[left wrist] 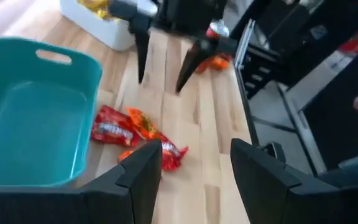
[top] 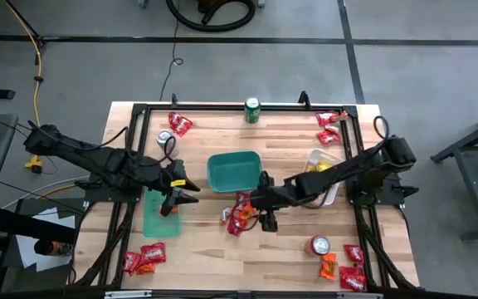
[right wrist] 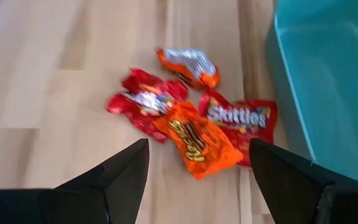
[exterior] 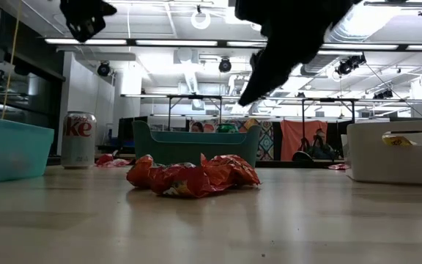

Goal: Sort candy
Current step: Put the orange chocolate into the light blue bin

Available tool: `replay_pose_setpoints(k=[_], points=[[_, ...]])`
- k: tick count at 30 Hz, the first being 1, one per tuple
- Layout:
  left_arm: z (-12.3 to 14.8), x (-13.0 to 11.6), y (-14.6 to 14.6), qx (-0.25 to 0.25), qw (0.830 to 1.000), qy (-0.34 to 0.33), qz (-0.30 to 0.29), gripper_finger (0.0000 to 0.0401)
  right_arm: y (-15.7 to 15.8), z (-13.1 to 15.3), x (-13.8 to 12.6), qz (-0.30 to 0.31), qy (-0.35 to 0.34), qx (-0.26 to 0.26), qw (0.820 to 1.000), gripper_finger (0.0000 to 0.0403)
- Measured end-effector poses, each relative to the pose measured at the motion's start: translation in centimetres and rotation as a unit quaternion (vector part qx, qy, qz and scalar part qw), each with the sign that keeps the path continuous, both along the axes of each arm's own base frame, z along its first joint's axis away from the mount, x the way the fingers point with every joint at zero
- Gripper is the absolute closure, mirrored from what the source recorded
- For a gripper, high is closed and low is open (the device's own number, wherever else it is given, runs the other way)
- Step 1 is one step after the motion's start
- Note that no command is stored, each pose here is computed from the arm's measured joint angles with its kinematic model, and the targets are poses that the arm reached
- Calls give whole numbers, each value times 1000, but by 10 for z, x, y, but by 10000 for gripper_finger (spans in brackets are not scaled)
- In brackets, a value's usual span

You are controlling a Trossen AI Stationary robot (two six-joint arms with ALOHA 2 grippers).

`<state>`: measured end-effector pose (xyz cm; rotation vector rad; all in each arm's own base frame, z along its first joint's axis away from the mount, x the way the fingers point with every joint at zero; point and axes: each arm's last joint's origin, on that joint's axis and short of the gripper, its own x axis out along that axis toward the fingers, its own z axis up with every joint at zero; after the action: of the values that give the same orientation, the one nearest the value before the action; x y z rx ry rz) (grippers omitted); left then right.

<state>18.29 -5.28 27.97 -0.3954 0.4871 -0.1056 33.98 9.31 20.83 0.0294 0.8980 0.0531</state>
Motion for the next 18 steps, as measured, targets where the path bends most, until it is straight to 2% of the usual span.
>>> replay_pose_setpoints(k=[5, 12, 18], points=[[-22, -2, 6, 6, 999, -22, 43, 222, 2, -19, 6, -31, 17, -9, 999, 130], [-27, 0, 8, -14, 997, -47, 66, 222, 3, -39, 13, -14, 36, -33, 999, 130], [-26, 0, 8, -22, 996, -48, 69, 222, 2, -49, 17, -26, 32, -65, 997, 130]])
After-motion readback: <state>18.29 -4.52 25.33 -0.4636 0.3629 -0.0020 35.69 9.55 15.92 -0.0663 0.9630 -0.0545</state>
